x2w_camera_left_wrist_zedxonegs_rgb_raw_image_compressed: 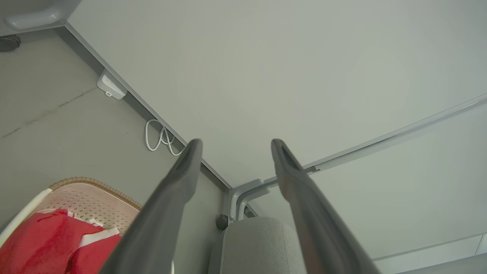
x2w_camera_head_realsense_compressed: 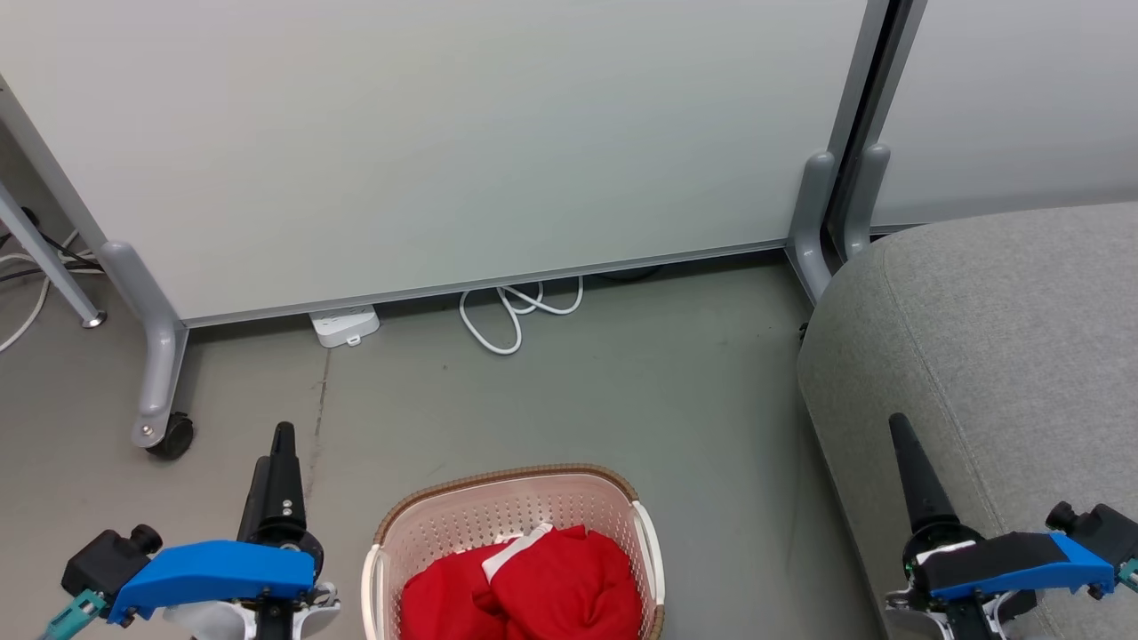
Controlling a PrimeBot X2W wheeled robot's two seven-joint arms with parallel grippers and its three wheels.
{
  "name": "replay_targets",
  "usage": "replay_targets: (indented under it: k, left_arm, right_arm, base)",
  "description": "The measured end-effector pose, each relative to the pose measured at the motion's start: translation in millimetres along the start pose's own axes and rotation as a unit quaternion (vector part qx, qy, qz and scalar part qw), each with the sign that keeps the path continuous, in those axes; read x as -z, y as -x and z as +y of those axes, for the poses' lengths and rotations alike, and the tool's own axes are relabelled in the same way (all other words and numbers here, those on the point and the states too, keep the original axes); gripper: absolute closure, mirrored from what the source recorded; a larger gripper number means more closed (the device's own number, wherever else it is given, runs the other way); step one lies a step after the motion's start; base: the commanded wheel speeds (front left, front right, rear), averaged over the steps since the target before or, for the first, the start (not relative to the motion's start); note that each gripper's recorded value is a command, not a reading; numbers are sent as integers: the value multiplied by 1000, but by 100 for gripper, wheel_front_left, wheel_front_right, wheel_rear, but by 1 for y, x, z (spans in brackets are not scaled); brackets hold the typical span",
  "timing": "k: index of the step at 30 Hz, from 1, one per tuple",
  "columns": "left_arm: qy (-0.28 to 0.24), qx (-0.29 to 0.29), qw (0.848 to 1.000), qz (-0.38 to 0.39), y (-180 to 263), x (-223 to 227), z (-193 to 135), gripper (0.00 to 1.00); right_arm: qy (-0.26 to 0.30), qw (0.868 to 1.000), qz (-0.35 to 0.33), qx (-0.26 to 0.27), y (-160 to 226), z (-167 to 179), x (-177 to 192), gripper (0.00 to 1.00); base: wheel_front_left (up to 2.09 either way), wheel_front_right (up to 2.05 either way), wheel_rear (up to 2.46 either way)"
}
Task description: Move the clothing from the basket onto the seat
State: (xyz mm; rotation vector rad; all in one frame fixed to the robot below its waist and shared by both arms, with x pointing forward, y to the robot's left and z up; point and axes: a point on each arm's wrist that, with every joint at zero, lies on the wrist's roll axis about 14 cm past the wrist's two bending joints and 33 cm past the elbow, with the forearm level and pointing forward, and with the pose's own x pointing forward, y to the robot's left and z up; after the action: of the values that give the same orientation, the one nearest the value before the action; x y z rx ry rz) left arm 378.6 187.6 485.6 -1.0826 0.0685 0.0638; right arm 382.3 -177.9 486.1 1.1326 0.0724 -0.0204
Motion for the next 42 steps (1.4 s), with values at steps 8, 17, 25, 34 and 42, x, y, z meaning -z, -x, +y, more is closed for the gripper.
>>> replay_targets:
  k: [8,17,25,34,42]
  left_arm:
    - [-99,7,995,13,-1,10,-6,0]
    - [-182,12,983,24,-2,19,-8,0]
    - [-240,20,970,29,-1,24,-9,0]
    - [-297,33,954,26,-1,27,-15,0]
    - [-337,46,940,22,-1,29,-18,0]
  right_arm:
    - [84,996,15,-13,-1,7,12,0]
    - [154,987,24,-24,-2,11,21,0]
    - [208,977,28,-33,-3,13,27,0]
    - [262,964,29,-43,-3,15,30,0]
    - [304,951,30,-51,-2,16,34,0]
  base:
    - [0,0,0]
    - [0,0,0]
    - [0,0,0]
    - [0,0,0]
    - [0,0,0]
